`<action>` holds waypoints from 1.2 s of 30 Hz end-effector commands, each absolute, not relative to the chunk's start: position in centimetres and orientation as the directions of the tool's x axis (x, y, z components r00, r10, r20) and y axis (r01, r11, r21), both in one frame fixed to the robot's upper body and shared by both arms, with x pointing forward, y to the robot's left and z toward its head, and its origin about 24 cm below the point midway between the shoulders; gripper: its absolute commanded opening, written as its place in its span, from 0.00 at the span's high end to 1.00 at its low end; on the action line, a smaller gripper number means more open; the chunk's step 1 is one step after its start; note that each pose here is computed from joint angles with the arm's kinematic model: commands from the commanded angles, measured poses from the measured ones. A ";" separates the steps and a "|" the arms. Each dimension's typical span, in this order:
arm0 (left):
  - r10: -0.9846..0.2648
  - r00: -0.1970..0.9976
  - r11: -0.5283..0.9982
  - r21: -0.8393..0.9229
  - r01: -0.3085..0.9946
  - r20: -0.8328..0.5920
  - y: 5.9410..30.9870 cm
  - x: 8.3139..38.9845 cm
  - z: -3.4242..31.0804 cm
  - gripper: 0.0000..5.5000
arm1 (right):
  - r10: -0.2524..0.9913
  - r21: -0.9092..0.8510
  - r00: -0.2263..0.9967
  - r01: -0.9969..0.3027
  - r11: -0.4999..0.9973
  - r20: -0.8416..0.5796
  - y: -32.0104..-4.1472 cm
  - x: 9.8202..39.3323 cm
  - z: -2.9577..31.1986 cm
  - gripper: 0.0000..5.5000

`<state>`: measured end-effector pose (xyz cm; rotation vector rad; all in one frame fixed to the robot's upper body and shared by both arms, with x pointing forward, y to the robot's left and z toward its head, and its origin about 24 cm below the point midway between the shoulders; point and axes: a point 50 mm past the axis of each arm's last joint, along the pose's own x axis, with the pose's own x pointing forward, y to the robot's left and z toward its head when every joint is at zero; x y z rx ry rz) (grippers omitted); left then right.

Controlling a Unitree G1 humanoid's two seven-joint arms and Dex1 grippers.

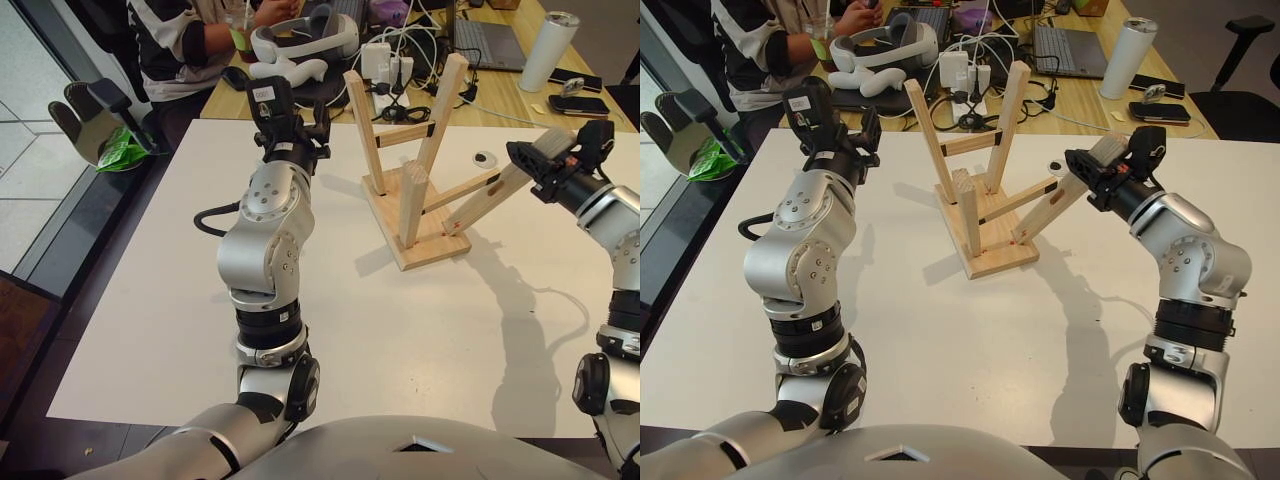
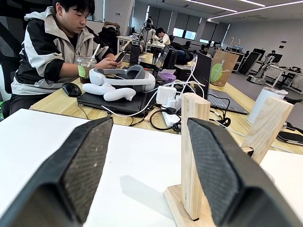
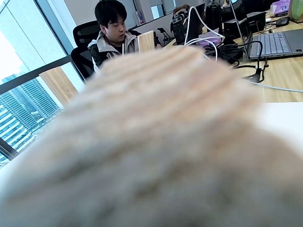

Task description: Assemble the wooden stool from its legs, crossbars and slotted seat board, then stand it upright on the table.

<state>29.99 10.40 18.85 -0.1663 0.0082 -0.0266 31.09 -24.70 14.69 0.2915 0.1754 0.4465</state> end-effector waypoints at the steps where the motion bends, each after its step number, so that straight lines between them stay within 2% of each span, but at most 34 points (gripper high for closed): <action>1: -0.021 1.000 0.987 -0.158 0.017 -0.021 10.4 30.0 18.7 0.47 | 0.462 0.326 0.872 -0.395 0.859 -0.160 -23.8 31.2 13.5 0.82; 13: -0.019 1.000 0.986 -0.164 0.015 -0.024 10.3 29.9 18.7 0.47 | 0.465 0.260 0.868 -0.415 0.872 -0.174 -22.8 31.0 12.8 0.82; 20: -0.025 0.999 0.986 -0.163 0.021 -0.023 10.1 29.9 18.6 0.47 | 0.462 0.274 0.879 -0.418 0.866 -0.119 -22.5 31.5 13.7 0.82; 21: -0.026 0.999 0.986 -0.163 0.022 -0.022 10.1 29.9 18.6 0.47 | 0.463 0.275 0.879 -0.421 0.864 -0.111 -22.5 31.5 13.9 0.76; 28: -0.030 0.999 0.986 -0.165 0.027 -0.018 10.0 30.0 18.7 0.47 | 0.482 0.285 0.874 -0.448 0.848 -0.061 -21.9 31.8 15.2 0.53; 31: -0.029 0.999 0.986 -0.165 0.025 -0.017 10.0 30.0 18.8 0.47 | 0.480 0.287 0.877 -0.453 0.844 -0.025 -21.9 32.0 16.0 0.48; 33: -0.025 1.000 0.986 -0.165 0.022 -0.017 10.1 29.9 18.8 0.47 | 0.485 0.285 0.875 -0.463 0.839 -0.006 -21.8 32.1 16.7 0.48; 36: -0.022 1.000 0.986 -0.165 0.019 -0.018 10.2 29.9 18.8 0.47 | 0.493 0.246 0.868 -0.468 0.849 -0.050 -22.0 31.5 16.0 0.48</action>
